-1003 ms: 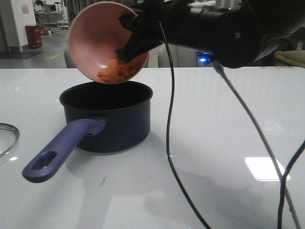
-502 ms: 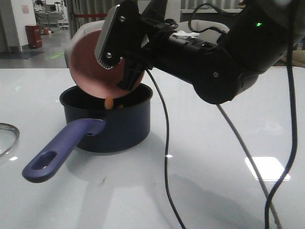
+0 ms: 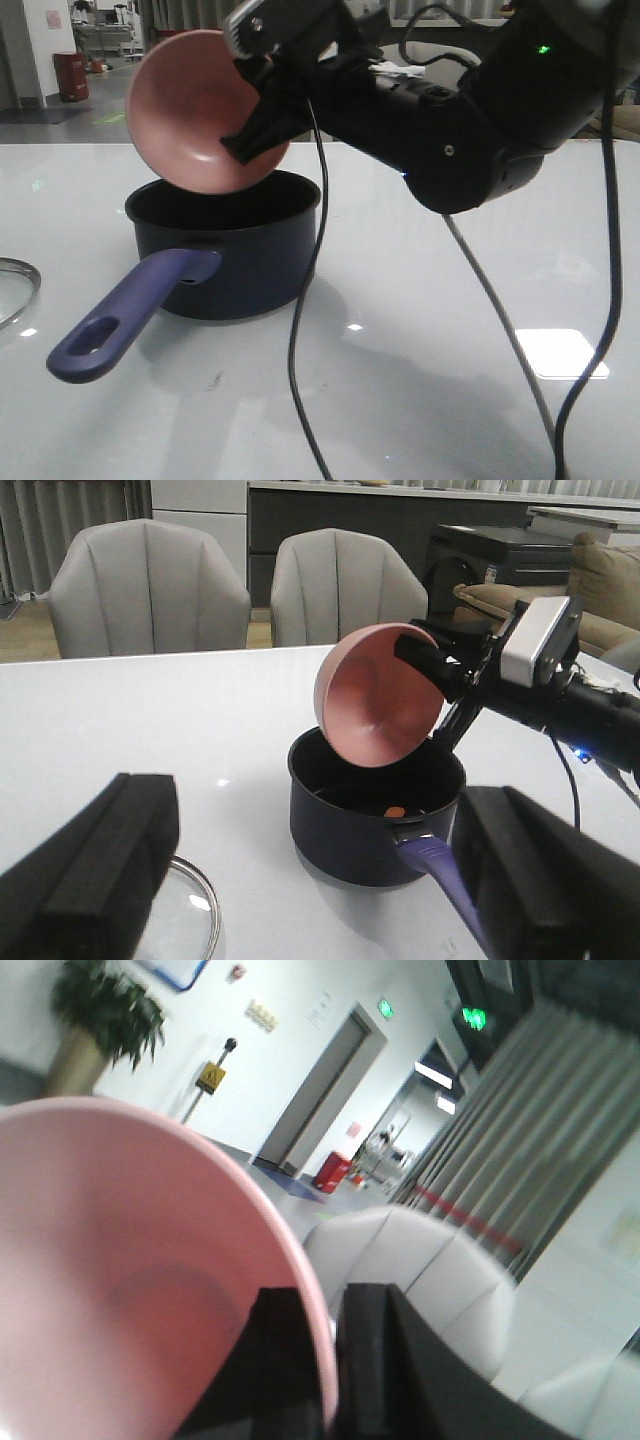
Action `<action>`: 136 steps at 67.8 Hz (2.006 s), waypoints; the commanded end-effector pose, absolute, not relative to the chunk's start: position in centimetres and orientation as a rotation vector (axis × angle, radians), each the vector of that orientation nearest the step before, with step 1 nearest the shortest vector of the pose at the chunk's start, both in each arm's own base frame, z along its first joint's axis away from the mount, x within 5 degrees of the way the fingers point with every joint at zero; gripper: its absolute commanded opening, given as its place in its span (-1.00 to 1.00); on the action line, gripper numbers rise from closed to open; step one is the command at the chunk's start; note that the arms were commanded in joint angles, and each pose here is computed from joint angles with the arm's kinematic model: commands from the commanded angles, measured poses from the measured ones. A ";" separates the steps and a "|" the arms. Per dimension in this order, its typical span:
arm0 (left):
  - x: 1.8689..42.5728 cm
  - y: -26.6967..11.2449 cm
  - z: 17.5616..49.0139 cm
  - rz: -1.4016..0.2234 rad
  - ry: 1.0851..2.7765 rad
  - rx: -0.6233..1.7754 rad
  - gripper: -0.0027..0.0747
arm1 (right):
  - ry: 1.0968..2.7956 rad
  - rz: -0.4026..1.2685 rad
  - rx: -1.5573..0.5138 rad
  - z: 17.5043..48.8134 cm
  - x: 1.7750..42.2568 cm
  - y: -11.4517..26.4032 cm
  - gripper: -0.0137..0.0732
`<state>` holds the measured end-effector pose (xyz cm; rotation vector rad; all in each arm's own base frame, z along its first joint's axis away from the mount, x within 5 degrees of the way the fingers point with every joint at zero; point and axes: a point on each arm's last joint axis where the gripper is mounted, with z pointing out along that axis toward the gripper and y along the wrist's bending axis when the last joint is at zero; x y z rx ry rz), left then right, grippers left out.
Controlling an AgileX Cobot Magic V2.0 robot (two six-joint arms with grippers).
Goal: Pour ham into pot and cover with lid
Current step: 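Tilt the pink bowl with the right gripper to pour ham into saucepan, then carry the empty bowl back and set it down, open right gripper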
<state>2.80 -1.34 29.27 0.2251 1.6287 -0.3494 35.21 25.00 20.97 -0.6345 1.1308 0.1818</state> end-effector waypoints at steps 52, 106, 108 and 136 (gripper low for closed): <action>2.8 -1.3 30.8 -0.372 1.532 0.208 0.63 | 1.974 0.349 -0.311 33.0 31.7 13.2 -0.38; 2.8 -1.3 30.8 -0.372 1.532 0.208 0.63 | 2.527 0.300 -0.079 21.4 34.2 8.2 -0.38; 2.8 -1.3 30.8 -0.372 1.532 0.208 0.63 | 2.534 0.299 -0.079 21.2 34.3 8.2 -0.37; 2.8 -1.3 30.8 -0.372 1.532 0.208 0.63 | 2.536 0.256 -0.153 21.6 34.1 8.0 0.64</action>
